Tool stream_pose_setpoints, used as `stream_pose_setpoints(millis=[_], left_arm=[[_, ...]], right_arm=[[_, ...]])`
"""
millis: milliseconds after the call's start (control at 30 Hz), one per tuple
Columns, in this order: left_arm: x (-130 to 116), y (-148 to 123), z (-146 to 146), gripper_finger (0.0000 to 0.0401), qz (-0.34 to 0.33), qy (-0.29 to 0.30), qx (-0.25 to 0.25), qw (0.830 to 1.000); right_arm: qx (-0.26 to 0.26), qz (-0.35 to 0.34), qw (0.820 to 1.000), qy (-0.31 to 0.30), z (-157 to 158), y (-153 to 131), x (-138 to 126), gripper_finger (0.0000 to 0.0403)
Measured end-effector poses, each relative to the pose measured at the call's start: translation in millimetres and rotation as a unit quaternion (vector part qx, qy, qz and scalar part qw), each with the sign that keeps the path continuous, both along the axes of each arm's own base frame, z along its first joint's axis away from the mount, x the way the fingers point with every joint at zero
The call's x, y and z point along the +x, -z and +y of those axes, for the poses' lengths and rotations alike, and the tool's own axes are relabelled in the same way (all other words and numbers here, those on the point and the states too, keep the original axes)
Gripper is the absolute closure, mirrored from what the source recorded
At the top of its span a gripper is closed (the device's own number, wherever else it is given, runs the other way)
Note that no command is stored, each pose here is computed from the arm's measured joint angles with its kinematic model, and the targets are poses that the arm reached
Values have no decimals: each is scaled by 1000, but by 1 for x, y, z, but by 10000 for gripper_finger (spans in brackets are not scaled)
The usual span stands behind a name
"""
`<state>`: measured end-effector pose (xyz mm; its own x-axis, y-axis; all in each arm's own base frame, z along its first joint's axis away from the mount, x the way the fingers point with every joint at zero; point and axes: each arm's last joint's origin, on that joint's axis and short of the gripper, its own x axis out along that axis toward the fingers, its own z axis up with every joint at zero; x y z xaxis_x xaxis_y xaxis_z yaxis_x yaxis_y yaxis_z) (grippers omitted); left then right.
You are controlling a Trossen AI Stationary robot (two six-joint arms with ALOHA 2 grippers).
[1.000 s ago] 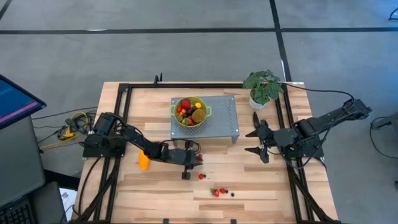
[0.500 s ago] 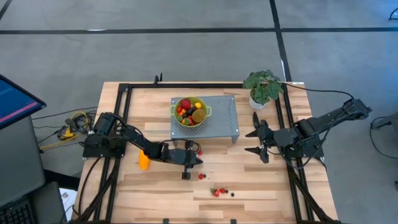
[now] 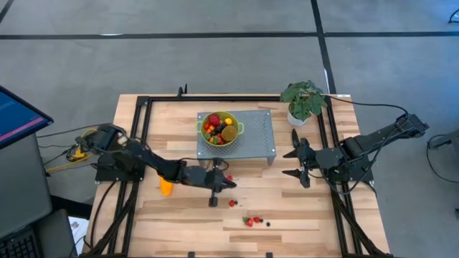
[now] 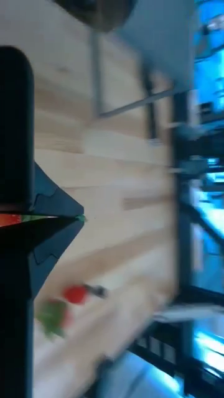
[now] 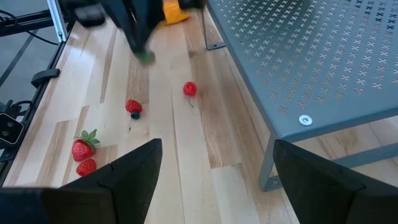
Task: Pick & Place Fruit
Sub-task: Put the strawberry into the green strainer bowl on the shelf
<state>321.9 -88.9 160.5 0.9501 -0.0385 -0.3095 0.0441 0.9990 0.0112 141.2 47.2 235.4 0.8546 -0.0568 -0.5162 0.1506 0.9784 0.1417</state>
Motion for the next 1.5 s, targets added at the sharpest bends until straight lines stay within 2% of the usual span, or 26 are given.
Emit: stream_pose_setpoints(millis=[200, 367, 567, 833, 1500], left_arm=[[-15, -54, 3, 398, -84, 4, -19, 996], [-30, -93, 12, 398, -151, 5, 21, 988], [-42, -120, 31, 398, -196, -23, 22, 980], [-41, -125, 62, 398, -203, -75, 31, 976], [-43, -118, 136, 398, -164, -203, 60, 963]], right_arm=[[0, 0, 1000, 0, 0, 0, 0, 101], [0, 0, 1000, 0, 0, 0, 0, 101], [0, 0, 1000, 0, 0, 0, 0, 101], [0, 0, 1000, 0, 0, 0, 0, 101], [0, 0, 1000, 0, 0, 0, 0, 101]])
